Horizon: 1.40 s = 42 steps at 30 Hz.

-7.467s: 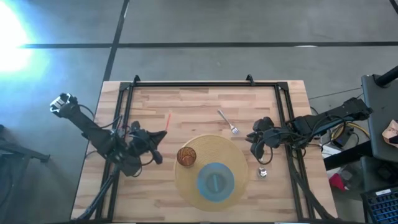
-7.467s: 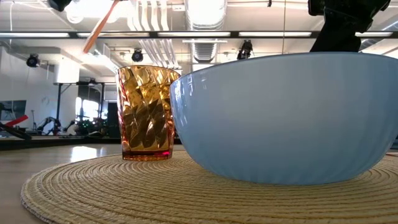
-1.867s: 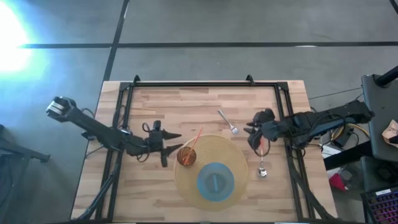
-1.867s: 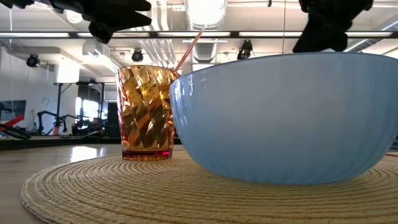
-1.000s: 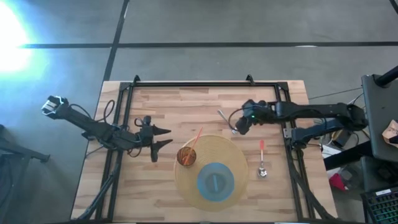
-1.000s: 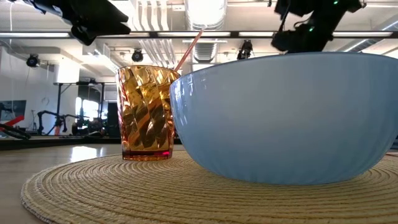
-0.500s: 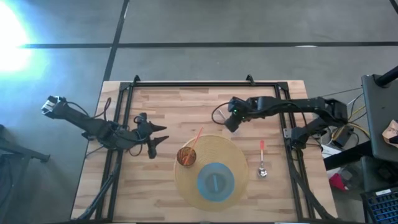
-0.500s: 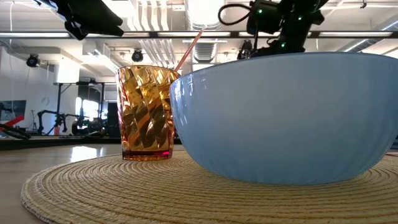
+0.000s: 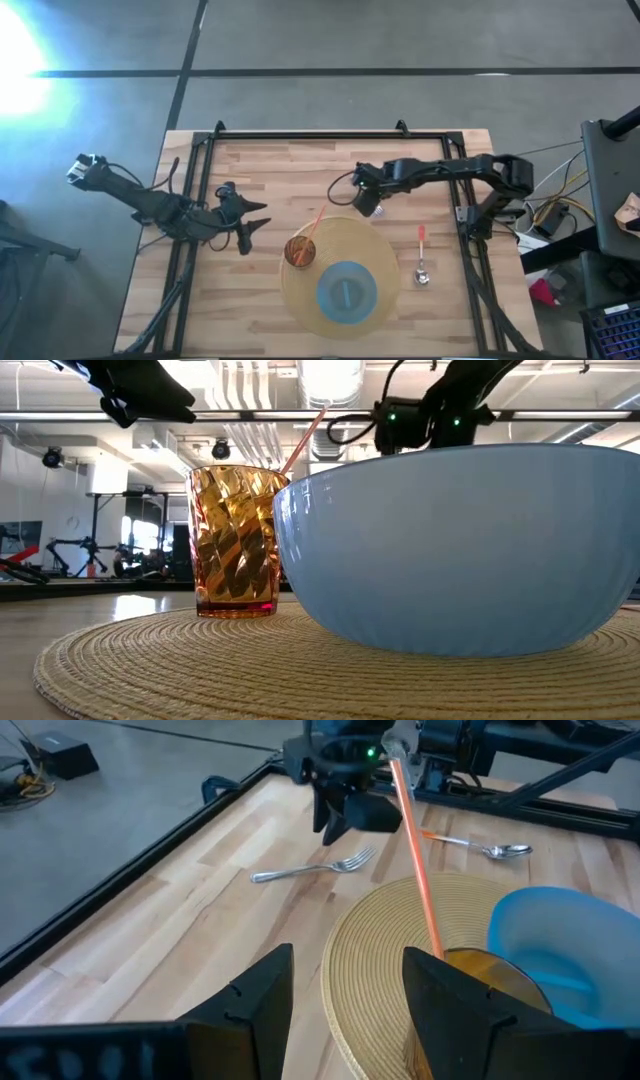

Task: Pick & Place Utensil
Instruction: Put the silver fork into the blue bowl

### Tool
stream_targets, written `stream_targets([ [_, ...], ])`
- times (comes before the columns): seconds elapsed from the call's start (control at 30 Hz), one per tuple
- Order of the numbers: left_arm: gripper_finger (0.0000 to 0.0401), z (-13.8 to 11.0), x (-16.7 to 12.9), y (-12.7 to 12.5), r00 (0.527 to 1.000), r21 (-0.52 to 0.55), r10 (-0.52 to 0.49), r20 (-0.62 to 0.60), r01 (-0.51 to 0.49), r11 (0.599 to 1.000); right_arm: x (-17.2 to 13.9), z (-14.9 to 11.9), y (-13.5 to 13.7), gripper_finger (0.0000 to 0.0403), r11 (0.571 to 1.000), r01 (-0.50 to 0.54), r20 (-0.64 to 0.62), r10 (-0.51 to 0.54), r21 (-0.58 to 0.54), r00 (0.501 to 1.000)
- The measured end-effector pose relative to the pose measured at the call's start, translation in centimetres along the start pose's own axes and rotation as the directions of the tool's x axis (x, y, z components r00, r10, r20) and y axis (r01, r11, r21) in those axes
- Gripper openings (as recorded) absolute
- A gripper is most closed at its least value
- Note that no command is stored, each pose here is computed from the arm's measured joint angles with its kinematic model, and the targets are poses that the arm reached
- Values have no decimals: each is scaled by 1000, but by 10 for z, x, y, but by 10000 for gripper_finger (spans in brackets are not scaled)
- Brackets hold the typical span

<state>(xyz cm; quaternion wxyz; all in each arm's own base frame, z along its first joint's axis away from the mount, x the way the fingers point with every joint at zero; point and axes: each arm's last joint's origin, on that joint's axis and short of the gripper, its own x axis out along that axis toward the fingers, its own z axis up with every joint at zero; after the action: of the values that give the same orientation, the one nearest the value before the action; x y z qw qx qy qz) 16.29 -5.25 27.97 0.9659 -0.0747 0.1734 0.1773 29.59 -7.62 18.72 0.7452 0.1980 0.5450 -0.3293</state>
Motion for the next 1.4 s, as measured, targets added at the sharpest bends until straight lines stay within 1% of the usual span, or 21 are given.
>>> stream_targets([
  [0.27,181,0,0,0,1000,7,0,0,0,1000,18,5,3,144,1000,27,-42,-27,1,999],
  [0.47,181,-1,0,1,1000,14,5,-9,-5,1000,27,12,4,144,1000,-20,-89,22,21,996],
  [0.8,181,-2,0,1,1000,-4,8,-16,-8,1000,48,17,7,144,1000,2,-137,-3,-5,991],
  [1.1,181,-2,0,1,1000,1,10,-20,-10,1000,51,16,1,142,1000,6,-157,-4,12,988],
  [1.2,181,-2,0,1,1000,1,10,-20,-10,1000,53,16,-4,129,999,-9,-177,15,33,984],
  [1.4,181,-2,0,1,1000,2,10,-20,-10,1000,59,16,-16,82,997,-13,-196,27,74,980],
])
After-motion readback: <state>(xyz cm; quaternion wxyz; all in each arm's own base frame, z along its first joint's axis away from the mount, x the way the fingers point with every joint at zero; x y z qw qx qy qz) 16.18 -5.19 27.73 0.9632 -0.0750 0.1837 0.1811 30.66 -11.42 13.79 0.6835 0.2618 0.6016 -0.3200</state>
